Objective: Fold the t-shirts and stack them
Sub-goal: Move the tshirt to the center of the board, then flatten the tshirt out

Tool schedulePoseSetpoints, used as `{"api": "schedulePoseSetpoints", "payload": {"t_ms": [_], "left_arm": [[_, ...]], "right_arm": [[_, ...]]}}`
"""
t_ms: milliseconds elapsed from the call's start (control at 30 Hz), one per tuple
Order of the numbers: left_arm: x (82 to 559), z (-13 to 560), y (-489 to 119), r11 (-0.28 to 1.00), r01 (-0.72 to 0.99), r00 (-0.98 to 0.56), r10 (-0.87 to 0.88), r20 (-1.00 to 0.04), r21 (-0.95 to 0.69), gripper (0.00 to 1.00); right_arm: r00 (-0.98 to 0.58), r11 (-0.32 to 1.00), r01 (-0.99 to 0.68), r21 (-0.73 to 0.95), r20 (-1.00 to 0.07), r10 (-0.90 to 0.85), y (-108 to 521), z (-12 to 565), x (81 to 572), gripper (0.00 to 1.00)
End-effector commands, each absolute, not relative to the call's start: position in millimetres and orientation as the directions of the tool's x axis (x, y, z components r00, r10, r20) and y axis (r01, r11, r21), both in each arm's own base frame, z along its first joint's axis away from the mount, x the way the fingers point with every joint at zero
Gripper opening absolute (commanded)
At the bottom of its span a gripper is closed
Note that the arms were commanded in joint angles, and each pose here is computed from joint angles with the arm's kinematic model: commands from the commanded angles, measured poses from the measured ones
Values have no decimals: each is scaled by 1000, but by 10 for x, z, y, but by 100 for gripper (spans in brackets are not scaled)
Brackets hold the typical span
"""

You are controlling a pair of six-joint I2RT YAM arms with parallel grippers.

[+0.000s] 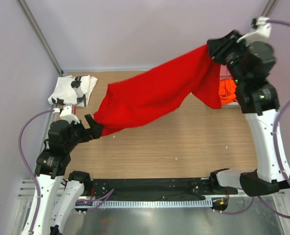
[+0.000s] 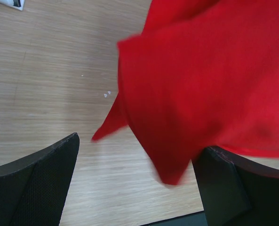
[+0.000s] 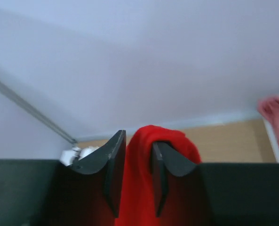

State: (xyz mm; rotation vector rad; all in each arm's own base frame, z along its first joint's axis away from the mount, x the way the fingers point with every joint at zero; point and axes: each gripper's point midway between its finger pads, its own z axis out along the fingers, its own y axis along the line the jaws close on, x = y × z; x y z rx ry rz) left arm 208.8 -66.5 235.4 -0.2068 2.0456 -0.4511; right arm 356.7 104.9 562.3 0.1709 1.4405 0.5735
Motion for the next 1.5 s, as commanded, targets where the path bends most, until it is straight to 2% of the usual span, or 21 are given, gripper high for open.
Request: {"api": "schedulePoseSetpoints", "payload": {"t_ms": [0, 33, 67, 100, 133, 167, 233, 333, 400, 567, 633, 700, 867, 933, 967, 1033, 1100, 1233, 1467], "left_arm": [[2155, 2434, -646, 920, 52, -457, -324, -828, -388, 100], [2150, 2431, -642, 920, 50, -458, -324, -828, -388, 100], [2154, 2425, -643, 920, 49, -461, -324, -826, -388, 100], [2156, 2428, -643, 920, 50, -459, -324, -827, -388, 100], [2152, 2432, -648, 920, 52, -460, -324, -827, -389, 100], [2154, 2429, -648, 920, 51, -462, -323, -826, -389, 100], [2157, 2420, -658, 919, 53, -466, -323, -824, -391, 100], [2169, 2398, -665, 919, 51, -477, -322, -818, -391, 100], [2189, 2367, -664, 920, 42, -488, -321, -811, -390, 100], [2199, 2343, -638, 923, 21, -494, -325, -807, -384, 100], [2197, 2351, -586, 927, -3, -483, -329, -811, -374, 100], [2193, 2368, -528, 931, -31, -468, -336, -818, -365, 100], [2150, 2427, -391, 934, -85, -421, -349, -838, -346, 100], [2130, 2449, -349, 934, -104, -408, -353, -842, -341, 100], [2108, 2472, -334, 933, -105, -395, -357, -847, -344, 100], [2089, 2501, -298, 932, -116, -374, -361, -854, -343, 100], [2046, 2547, -268, 930, -121, -349, -367, -862, -347, 100], [1991, 2613, -213, 927, -129, -303, -374, -877, -351, 100], [1966, 2634, -199, 926, -130, -288, -376, -881, -353, 100]], "right_arm": [[-275, 920, 186, 344, -881, 385, 648, 3704, 4122, 37], [-293, 904, 255, 344, -863, 411, 559, 3463, 4076, 61], [-377, 898, 333, 288, -832, 407, 441, 2903, 4000, 90], [-394, 884, 380, 271, -818, 420, 341, 2684, 3960, 97], [-413, 867, 425, 259, -797, 440, 252, 2475, 3908, 100], [-460, 859, 460, 226, -766, 448, 170, 2160, 3799, 100], [-469, 837, 503, 217, -744, 475, 3, 1984, 3703, 100], [-462, 842, 489, 227, -752, 470, 9, 1991, 3551, 100], [-470, 869, 399, 293, -748, 469, 222, 2075, 3489, 100], [-617, 920, 86, 383, -704, 351, 1402, 2041, 3060, 99], [-678, 903, -55, 427, -679, 280, 2009, 1949, 2720, 97], [-705, 865, -123, 487, -656, 270, 2441, 1906, 2519, 94], [-794, 767, -430, 477, -604, -70, 3812, 1430, 1631, 90], [-777, 704, -515, 490, -613, -142, 4238, 1484, 1478, 89], [-774, 707, -551, 444, -590, -232, 4390, 1210, 1297, 88], [-743, 689, -595, 414, -610, -275, 4678, 1257, 1266, 86], [-740, 694, -614, 375, -580, -341, 4818, 990, 1189, 83], [-706, 678, -648, 345, -606, -366, 5118, 1072, 1219, 78], [-679, 746, -642, 174, -582, -448, 5110, 778, 1409, 66]]}}
